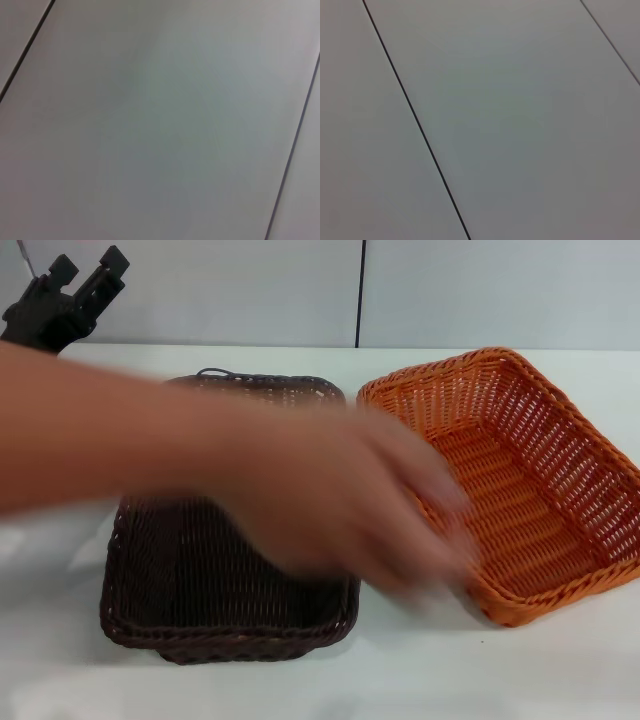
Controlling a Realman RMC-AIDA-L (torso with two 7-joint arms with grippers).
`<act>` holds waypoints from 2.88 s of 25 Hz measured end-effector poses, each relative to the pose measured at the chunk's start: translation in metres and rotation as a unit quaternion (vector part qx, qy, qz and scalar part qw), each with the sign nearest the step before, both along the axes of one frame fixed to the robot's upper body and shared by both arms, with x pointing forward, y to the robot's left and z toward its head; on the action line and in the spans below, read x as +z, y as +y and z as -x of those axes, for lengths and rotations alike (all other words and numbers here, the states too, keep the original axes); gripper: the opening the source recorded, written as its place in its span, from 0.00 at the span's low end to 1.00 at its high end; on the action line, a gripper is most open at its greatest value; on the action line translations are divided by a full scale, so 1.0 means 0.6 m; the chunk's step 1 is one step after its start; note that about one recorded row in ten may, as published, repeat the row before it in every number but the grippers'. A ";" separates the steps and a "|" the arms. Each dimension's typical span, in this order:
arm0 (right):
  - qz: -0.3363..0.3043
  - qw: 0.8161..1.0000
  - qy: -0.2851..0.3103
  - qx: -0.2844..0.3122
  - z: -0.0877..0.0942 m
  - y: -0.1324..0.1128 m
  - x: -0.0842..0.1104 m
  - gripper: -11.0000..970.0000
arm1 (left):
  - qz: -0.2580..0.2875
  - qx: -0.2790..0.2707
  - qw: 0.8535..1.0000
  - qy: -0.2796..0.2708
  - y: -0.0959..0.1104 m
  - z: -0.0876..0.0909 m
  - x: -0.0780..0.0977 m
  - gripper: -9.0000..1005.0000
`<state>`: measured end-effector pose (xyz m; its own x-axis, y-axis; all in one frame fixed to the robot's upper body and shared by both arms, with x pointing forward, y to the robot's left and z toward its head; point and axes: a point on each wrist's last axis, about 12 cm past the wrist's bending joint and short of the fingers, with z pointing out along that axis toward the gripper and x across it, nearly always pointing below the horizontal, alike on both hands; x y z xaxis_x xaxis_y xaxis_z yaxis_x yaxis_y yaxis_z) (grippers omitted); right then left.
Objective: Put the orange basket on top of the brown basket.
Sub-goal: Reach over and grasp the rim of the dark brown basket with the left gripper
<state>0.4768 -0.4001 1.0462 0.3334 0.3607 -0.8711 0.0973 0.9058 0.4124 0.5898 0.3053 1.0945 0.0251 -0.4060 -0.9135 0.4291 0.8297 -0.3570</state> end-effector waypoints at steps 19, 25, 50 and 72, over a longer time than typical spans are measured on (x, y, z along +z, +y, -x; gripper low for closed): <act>-0.002 1.000 0.000 0.004 -0.013 0.004 0.003 0.67 | 0.005 -0.001 1.000 0.004 -0.002 0.002 -0.004 0.86; -0.003 1.000 0.001 0.004 -0.013 0.004 0.003 0.66 | 0.032 -0.014 0.999 0.013 -0.003 0.000 0.001 0.86; -0.011 0.999 0.040 -0.010 -0.013 -0.006 -0.011 0.65 | -0.223 -0.143 0.873 0.409 -0.013 -0.056 0.193 0.85; 0.028 0.997 0.066 -0.014 -0.046 0.003 -0.008 0.64 | -0.269 -0.078 0.815 0.506 -0.049 -0.013 0.175 0.84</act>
